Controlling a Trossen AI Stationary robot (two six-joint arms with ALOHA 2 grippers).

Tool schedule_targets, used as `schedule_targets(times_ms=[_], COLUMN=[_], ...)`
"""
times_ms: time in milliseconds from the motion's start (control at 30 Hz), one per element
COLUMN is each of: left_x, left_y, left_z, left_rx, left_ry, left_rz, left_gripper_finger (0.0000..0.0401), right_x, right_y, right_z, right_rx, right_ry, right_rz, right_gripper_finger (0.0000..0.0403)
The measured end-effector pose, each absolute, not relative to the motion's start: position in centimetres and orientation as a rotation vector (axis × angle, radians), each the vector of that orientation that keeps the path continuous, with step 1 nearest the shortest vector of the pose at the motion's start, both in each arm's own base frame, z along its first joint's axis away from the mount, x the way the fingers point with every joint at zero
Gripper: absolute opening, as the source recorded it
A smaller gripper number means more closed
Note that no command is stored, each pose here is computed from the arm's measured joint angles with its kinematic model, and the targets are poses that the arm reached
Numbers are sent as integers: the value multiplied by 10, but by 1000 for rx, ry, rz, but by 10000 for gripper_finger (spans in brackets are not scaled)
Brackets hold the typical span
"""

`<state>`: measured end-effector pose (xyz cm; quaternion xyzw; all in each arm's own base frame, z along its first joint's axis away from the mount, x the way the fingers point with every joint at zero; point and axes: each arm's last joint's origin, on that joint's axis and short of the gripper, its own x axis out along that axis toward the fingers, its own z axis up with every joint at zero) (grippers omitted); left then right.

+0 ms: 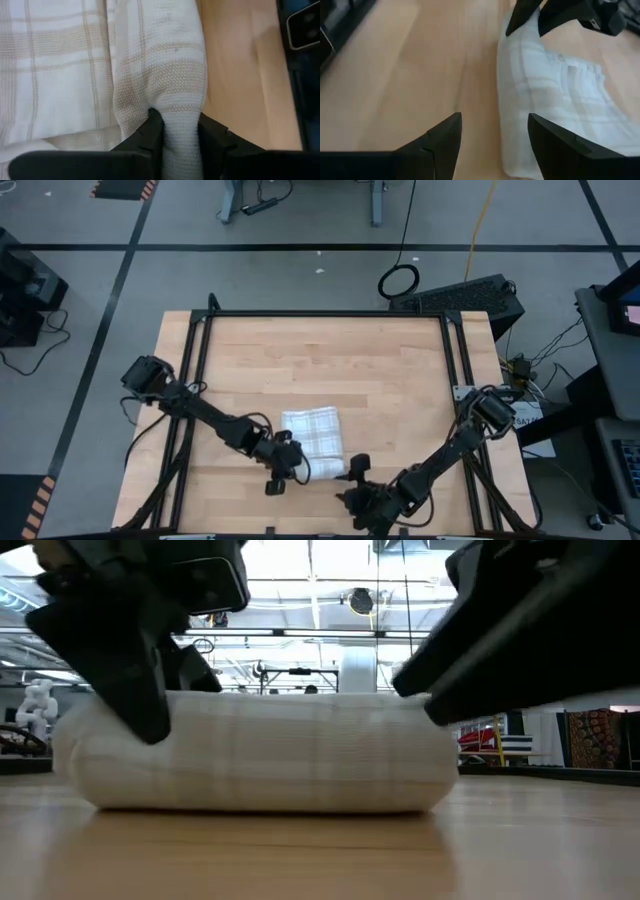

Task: Roll towel
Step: Roll the white kitchen towel

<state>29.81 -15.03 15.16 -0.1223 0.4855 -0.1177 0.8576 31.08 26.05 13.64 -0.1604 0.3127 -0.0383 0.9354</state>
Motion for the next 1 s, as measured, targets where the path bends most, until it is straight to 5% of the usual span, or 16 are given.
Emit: schedule_targets(times_ms=[467, 733, 1000], left_x=[313, 311, 313], left_y=[-117, -97, -87], left_z=[147, 136, 135], left_rx=[-430, -547, -593], left_ry=[954, 915, 924], left_rz=[-310, -299, -313], left_gripper_finger=[90, 90, 90], right_x=[243, 214, 238], right_y=[180, 152, 156], right_z=[174, 143, 126], right_rx=[-348, -164, -208], right_ry=[607, 331, 310], right_rz=[137, 179, 83], right_gripper_finger=[219, 262, 300])
